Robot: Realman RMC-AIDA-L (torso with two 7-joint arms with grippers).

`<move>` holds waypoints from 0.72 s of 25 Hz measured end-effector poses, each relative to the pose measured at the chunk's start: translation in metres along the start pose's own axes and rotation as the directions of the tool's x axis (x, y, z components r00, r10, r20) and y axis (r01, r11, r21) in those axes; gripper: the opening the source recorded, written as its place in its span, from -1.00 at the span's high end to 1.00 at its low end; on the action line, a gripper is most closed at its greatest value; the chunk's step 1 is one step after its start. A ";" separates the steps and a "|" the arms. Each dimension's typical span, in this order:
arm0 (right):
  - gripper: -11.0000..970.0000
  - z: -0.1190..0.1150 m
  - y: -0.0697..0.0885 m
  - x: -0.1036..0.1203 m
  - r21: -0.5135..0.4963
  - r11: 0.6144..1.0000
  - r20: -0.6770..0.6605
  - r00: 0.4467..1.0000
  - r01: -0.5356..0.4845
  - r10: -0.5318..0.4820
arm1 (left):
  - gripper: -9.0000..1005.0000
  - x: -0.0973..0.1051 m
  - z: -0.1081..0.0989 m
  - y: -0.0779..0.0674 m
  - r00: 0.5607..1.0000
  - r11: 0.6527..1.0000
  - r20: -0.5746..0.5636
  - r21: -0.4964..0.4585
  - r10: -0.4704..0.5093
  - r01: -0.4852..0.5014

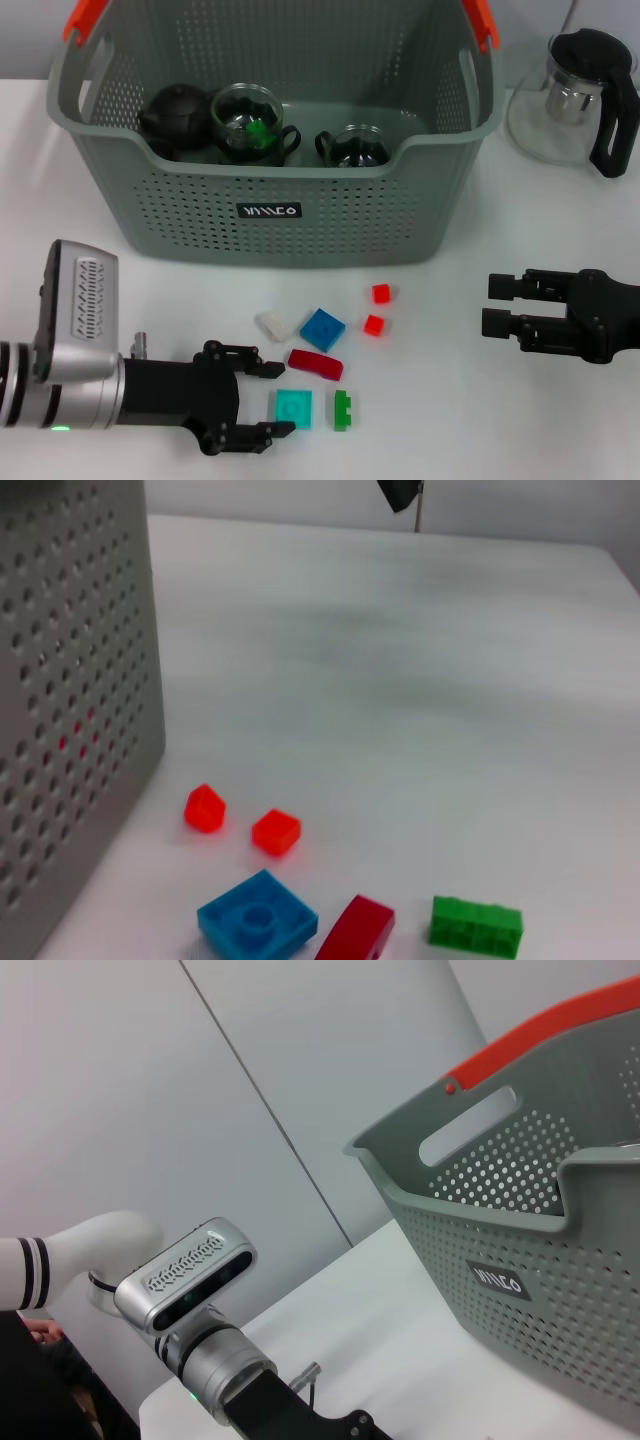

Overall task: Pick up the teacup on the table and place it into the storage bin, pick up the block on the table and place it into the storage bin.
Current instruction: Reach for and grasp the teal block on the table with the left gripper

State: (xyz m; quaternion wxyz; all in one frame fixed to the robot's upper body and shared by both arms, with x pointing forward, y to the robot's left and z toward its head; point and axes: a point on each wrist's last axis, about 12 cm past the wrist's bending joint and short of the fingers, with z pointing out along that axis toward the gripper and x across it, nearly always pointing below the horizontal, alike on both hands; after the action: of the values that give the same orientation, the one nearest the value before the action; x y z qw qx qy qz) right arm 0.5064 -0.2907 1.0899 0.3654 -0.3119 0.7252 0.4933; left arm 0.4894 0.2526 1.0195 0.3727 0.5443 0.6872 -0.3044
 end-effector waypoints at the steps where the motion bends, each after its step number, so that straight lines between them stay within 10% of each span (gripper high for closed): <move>1: -0.45 0.000 0.000 0.000 0.000 1.000 0.000 1.000 -0.001 0.001 | -0.31 0.000 0.000 0.000 1.000 1.000 0.004 0.002 -0.001 0.001; 18: -0.45 0.000 0.000 0.000 -0.001 1.000 0.001 1.000 -0.002 0.002 | -0.31 0.001 0.007 -0.004 1.000 1.000 0.006 0.016 0.022 -0.022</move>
State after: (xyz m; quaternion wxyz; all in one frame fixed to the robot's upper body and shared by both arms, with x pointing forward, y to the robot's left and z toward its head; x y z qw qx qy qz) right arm 0.5064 -0.2907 1.0902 0.3651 -0.3109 0.7251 0.4942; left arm 0.4861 0.2467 1.0153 0.3736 0.5539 0.6775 -0.3076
